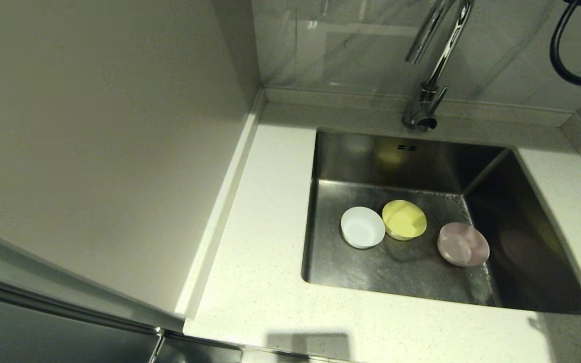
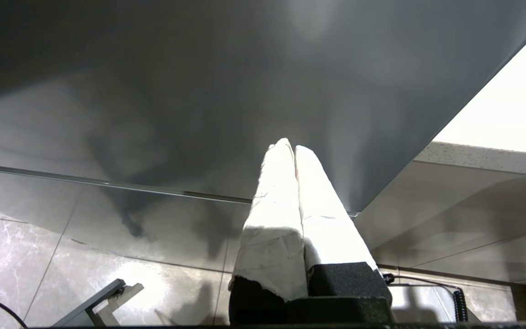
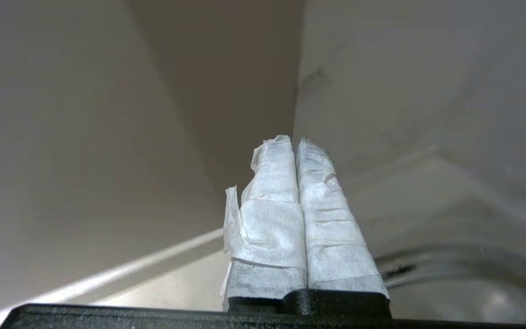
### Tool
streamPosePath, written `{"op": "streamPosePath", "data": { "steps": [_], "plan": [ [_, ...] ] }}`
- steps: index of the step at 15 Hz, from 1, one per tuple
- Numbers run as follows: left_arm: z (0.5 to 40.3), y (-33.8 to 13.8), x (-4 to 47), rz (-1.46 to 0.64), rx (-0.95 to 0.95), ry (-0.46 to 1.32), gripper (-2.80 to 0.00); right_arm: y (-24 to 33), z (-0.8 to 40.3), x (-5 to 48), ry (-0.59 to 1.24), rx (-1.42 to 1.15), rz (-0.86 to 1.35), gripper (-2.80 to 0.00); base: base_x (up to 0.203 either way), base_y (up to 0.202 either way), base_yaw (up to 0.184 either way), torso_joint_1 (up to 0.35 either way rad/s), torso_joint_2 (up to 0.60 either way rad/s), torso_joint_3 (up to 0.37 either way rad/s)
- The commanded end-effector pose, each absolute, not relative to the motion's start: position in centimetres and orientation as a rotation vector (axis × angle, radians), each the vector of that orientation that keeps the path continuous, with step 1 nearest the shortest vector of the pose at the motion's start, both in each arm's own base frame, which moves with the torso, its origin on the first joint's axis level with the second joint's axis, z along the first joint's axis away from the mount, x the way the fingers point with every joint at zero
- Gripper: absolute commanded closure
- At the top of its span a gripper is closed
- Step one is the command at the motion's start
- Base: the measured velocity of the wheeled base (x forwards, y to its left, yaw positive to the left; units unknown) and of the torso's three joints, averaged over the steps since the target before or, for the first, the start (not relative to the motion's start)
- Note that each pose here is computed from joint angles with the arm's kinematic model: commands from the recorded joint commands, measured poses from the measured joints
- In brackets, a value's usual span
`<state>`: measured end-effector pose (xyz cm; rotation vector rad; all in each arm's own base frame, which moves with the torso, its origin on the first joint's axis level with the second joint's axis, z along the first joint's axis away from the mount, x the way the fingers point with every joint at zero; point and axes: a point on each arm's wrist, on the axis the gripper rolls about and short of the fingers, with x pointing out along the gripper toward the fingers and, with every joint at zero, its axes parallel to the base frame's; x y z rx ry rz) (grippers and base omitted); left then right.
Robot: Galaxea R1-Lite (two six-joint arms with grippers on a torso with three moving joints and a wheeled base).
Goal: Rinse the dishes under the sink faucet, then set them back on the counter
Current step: Turn on the faucet
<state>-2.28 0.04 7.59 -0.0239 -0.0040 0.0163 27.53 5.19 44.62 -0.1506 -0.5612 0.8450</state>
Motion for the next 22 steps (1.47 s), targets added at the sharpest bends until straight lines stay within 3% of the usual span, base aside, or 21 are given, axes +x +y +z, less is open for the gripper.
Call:
{"op": "streamPosePath", "data": {
  "steps": [1, 5, 9, 13, 17, 22],
  "plan": [
    [7.6, 0.0, -2.3, 0.017, -0.025, -0.006, 0.0, 6.0, 44.4, 28.7, -0.599, -0.224, 0.865, 0.0, 0.0, 0.0, 0.0, 0.0, 0.0, 0.0],
    [7.6, 0.0, -2.3, 0.017, -0.025, -0.006, 0.0, 7.7, 43.8, 29.4, -0.627, -0.292, 0.833, 0.0, 0.0, 0.0, 0.0, 0.0, 0.0, 0.0],
    [7.6, 0.0, -2.3, 0.017, -0.025, -0.006, 0.0, 8.4, 44.0, 28.8, -0.393, -0.161, 0.81, 0.0, 0.0, 0.0, 0.0, 0.0, 0.0, 0.0],
    [7.6, 0.0, -2.3, 0.017, -0.025, -0.006, 0.0, 12.5, 43.9, 26.2, -0.203, 0.04, 0.621, 0.0, 0.0, 0.0, 0.0, 0.0, 0.0, 0.0],
    [7.6, 0.0, -2.3, 0.017, -0.025, -0.006, 0.0, 15.9, 45.0, 24.1, -0.292, 0.153, 0.517, 0.0, 0.0, 0.0, 0.0, 0.0, 0.0, 0.0],
    [7.6, 0.0, -2.3, 0.017, -0.025, -0.006, 0.0, 17.8, 43.5, 26.7, -0.338, 0.074, 0.492, 0.0, 0.0, 0.0, 0.0, 0.0, 0.0, 0.0]
  ]
}}
